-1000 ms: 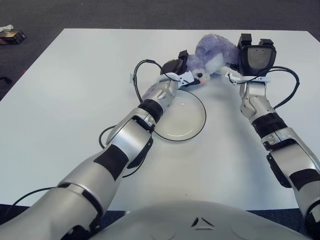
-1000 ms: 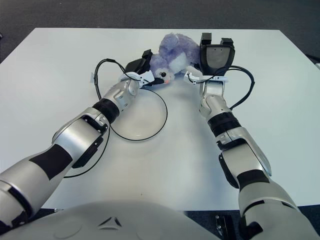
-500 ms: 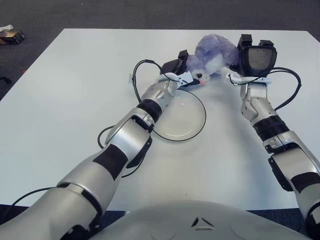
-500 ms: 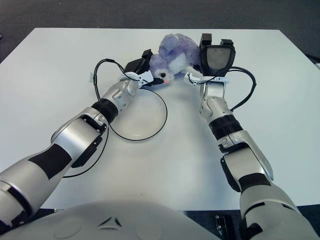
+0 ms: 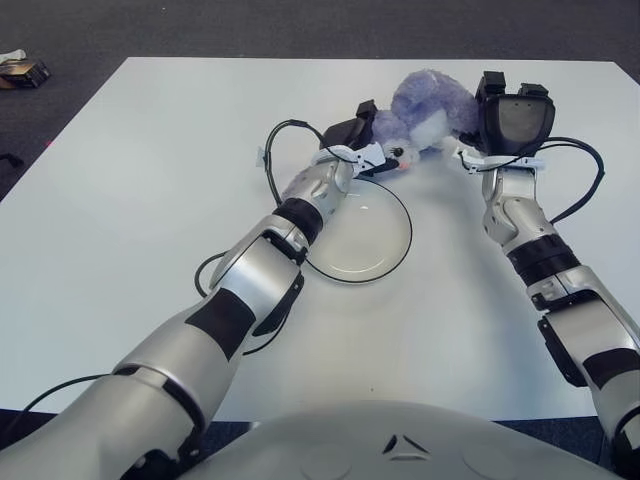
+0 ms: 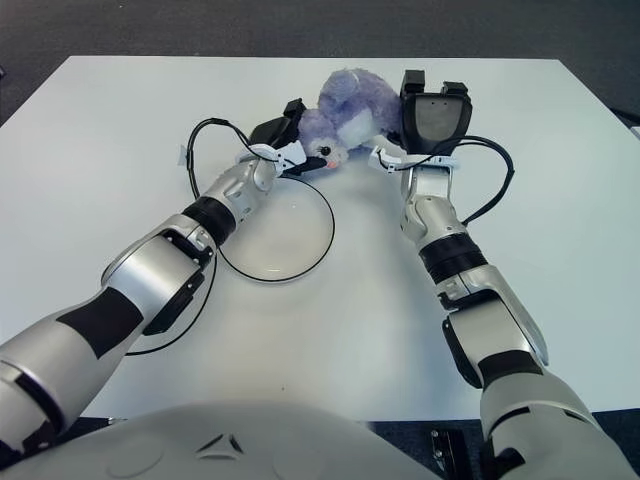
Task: Put the doll into the plate.
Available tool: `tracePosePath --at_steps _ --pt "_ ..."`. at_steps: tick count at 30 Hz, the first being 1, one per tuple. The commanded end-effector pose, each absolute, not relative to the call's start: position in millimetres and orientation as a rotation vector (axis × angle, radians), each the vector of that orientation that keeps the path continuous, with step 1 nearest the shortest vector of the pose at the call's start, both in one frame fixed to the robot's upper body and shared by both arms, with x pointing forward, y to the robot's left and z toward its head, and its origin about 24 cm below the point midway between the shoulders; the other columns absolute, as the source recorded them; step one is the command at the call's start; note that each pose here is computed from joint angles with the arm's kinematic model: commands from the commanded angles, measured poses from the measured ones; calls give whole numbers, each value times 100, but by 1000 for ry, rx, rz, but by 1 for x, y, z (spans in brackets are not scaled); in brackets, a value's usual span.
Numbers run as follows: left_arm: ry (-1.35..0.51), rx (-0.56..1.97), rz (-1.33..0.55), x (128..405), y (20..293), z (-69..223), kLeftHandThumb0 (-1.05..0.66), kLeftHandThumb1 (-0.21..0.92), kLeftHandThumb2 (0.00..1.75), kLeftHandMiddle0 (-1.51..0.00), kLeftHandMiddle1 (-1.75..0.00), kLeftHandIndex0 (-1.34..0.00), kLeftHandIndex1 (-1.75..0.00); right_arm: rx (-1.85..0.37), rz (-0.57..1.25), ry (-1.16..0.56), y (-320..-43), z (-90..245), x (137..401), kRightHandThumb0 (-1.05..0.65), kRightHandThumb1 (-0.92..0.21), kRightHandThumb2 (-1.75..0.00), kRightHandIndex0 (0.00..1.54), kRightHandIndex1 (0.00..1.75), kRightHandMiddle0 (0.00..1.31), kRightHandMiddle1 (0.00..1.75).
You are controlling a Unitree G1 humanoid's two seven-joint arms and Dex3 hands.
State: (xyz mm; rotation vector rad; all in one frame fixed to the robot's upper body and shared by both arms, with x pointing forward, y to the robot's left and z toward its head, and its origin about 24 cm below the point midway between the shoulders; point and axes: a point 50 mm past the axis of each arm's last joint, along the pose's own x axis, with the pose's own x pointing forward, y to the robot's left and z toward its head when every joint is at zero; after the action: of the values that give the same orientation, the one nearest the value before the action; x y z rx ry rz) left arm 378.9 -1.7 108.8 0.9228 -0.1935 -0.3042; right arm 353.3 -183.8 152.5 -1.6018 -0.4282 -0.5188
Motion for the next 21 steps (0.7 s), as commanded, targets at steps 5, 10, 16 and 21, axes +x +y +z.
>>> tracePosePath --at_steps 5,10,16,21 --pt "-186 921 -295 382 2 111 39 61 78 -54 -154 -33 -175 -1534 -504 -403 -187 155 349 -19 -92 -16 71 173 46 159" --pt "-183 907 -285 382 4 111 39 59 80 -54 -155 -39 -175 -1430 -505 -368 -187 158 346 -47 -92 -21 56 157 37 129" --pt "-183 906 -285 382 4 111 39 59 81 -54 -155 -41 -175 -1422 -502 -365 -188 159 345 -53 -92 -22 53 151 36 124" --pt "-181 903 -280 383 7 110 39 57 84 -54 -157 -41 -175 -989 -407 -321 -191 162 336 -63 -92 -48 31 122 21 109"
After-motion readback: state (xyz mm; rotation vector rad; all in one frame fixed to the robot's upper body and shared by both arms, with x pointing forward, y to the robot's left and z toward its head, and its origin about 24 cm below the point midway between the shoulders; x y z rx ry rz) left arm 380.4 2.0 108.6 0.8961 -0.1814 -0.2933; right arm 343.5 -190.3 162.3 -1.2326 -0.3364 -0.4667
